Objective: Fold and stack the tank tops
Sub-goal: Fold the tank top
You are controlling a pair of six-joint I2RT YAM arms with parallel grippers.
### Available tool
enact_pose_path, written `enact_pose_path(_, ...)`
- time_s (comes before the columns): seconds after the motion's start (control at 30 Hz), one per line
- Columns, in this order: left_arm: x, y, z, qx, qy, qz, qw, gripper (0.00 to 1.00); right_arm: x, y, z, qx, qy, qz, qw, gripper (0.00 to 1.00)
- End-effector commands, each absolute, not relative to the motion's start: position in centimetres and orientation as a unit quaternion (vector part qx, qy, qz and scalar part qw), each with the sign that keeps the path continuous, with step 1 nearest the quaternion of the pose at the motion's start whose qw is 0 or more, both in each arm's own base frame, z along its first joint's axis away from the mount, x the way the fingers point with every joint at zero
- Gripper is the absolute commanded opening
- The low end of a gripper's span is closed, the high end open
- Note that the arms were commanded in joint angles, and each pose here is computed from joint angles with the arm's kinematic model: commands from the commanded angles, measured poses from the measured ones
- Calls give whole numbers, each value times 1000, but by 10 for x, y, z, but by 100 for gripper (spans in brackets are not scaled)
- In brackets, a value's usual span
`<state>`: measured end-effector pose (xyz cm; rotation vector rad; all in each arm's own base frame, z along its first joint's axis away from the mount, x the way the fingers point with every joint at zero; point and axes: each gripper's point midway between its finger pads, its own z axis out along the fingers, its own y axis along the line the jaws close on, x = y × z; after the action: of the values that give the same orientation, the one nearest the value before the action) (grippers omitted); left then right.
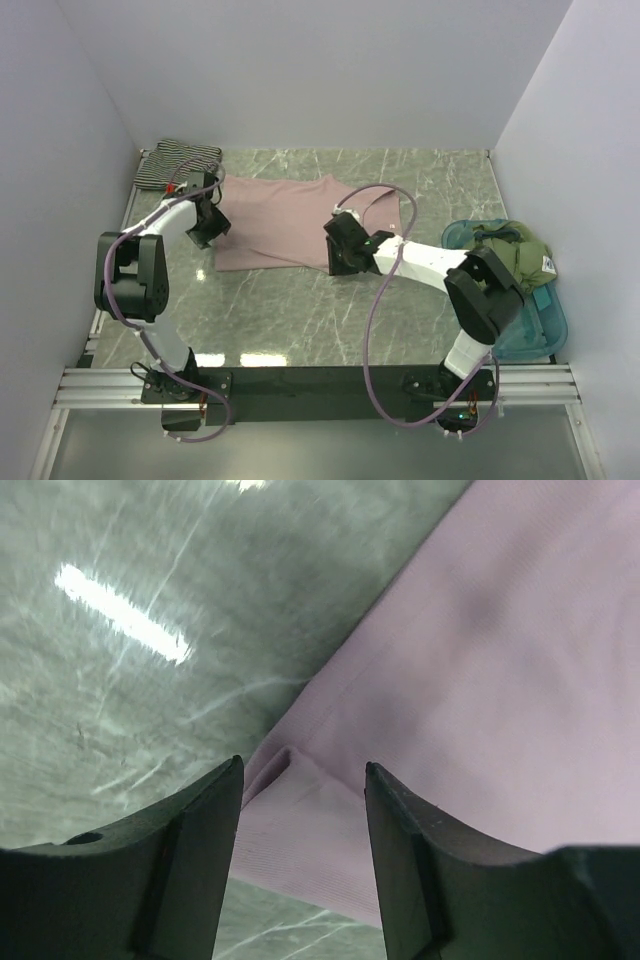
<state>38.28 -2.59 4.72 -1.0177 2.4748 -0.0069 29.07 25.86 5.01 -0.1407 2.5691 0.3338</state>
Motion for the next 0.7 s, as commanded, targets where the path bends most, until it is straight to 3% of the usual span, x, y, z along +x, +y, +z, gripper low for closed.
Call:
enact_pose_path(0.0,408,-19,76,-333,901,3,279,58,308,278,70,-59,940,134,307,36)
enact_pose_path(0.67,392,-35,42,-270,940,46,201,48,302,276,50,-47,950,96,294,29)
